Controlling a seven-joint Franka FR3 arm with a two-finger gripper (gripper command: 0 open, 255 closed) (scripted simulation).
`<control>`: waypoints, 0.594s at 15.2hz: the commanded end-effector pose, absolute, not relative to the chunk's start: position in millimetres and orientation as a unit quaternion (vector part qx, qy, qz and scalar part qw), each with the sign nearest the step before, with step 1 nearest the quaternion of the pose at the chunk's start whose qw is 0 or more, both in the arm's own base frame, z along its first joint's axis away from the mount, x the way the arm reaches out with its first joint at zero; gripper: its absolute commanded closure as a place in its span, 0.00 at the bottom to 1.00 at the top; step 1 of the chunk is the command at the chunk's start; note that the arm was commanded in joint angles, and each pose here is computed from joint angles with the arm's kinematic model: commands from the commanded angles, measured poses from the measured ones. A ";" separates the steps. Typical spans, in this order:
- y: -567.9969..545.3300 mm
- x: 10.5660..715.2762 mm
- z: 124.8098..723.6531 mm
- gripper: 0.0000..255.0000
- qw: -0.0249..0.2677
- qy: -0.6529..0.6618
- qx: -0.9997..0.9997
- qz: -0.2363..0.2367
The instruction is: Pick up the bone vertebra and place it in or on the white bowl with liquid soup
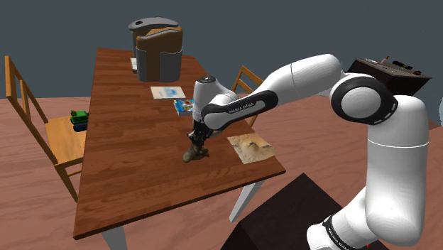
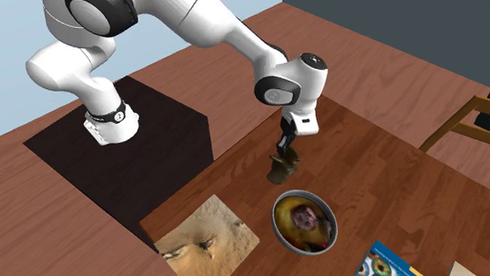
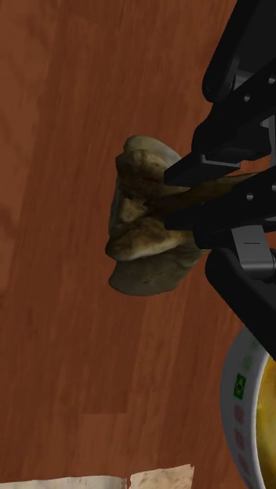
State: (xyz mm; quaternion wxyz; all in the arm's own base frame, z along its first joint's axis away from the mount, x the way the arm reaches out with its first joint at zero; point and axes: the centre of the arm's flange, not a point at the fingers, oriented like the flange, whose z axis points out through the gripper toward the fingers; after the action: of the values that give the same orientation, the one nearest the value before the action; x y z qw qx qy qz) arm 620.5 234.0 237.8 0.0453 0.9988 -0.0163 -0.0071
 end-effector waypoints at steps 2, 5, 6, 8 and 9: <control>234.0 620.9 254.0 1.00 0.045 -0.016 0.999 -0.007; 234.0 620.9 269.8 1.00 0.045 -0.016 0.999 -0.007; 234.0 620.9 275.1 1.00 0.045 -0.016 0.999 -0.007; 234.0 620.9 285.7 1.00 0.045 -0.016 0.999 -0.007; 234.0 620.9 290.9 1.00 0.045 -0.016 0.999 -0.007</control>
State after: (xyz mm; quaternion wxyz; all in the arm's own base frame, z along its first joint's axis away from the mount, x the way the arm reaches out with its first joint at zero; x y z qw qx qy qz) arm 620.7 234.5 284.6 0.0454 0.9988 -0.0162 -0.0071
